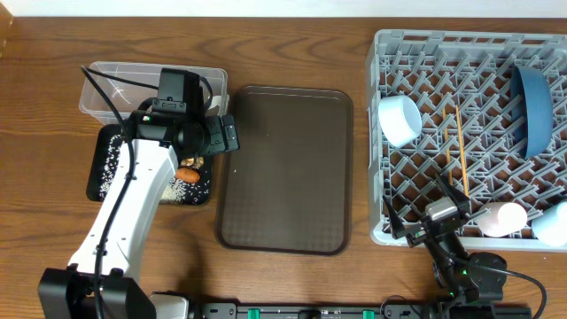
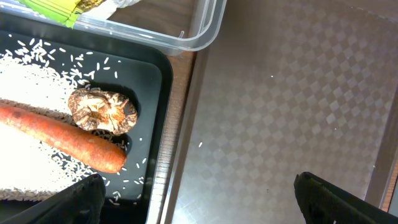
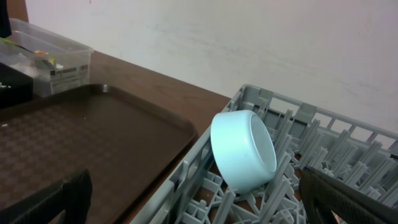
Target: Sort waste into correct bins and load items into the dishwasher rack
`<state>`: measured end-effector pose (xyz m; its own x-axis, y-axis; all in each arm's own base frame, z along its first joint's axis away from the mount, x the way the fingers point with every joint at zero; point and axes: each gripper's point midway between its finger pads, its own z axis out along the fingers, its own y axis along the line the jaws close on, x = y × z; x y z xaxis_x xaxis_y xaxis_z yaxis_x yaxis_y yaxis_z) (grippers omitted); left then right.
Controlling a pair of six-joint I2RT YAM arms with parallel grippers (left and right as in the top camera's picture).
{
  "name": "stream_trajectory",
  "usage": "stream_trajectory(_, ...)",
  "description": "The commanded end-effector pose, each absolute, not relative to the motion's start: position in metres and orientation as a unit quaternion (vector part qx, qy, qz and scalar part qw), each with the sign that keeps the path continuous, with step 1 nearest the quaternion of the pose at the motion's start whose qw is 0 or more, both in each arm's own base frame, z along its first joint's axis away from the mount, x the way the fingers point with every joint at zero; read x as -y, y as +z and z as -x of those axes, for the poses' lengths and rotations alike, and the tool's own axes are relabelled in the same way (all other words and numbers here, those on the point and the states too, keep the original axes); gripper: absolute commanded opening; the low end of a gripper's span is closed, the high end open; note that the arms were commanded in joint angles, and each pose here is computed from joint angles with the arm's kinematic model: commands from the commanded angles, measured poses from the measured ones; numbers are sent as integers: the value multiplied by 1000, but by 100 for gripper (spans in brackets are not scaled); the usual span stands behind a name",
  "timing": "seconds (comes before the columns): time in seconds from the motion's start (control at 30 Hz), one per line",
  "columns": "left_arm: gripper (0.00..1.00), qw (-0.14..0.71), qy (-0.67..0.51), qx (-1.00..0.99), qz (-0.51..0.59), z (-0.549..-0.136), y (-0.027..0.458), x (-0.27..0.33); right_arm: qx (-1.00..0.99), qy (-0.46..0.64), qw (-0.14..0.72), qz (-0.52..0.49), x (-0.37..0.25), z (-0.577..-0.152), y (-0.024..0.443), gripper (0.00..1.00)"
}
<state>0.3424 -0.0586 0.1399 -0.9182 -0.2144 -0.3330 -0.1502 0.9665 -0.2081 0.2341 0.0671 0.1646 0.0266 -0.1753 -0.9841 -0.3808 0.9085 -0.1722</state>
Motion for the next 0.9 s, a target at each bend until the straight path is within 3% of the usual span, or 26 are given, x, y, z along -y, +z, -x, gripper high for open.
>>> stream_trajectory(0.0,98,188,-89,-974,94,-342,146,57,-694,71,688,201,-65,-234,164,99)
stream_trajectory(0.2,98,182,-88,-975,89,-332,141,59,-694,71,688,201,-65,-234,164,99)
stream_trajectory(0.43,98,229,-84,-966,80,-286,162,53,-694,71,688,201,-65,-234,164,99)
stream_trajectory(0.53,98,300,-63,-948,89,-276,178,38,-694,71,688,201,-65,-234,164,99)
stream_trajectory(0.7,98,490,-70,-869,14,-276,222,38,-694,71,688,201,-65,-234,164,99)
stream_trajectory(0.87,98,592,-63,-801,-59,-262,239,44,-694,71,688,201,-65,-234,164,99)
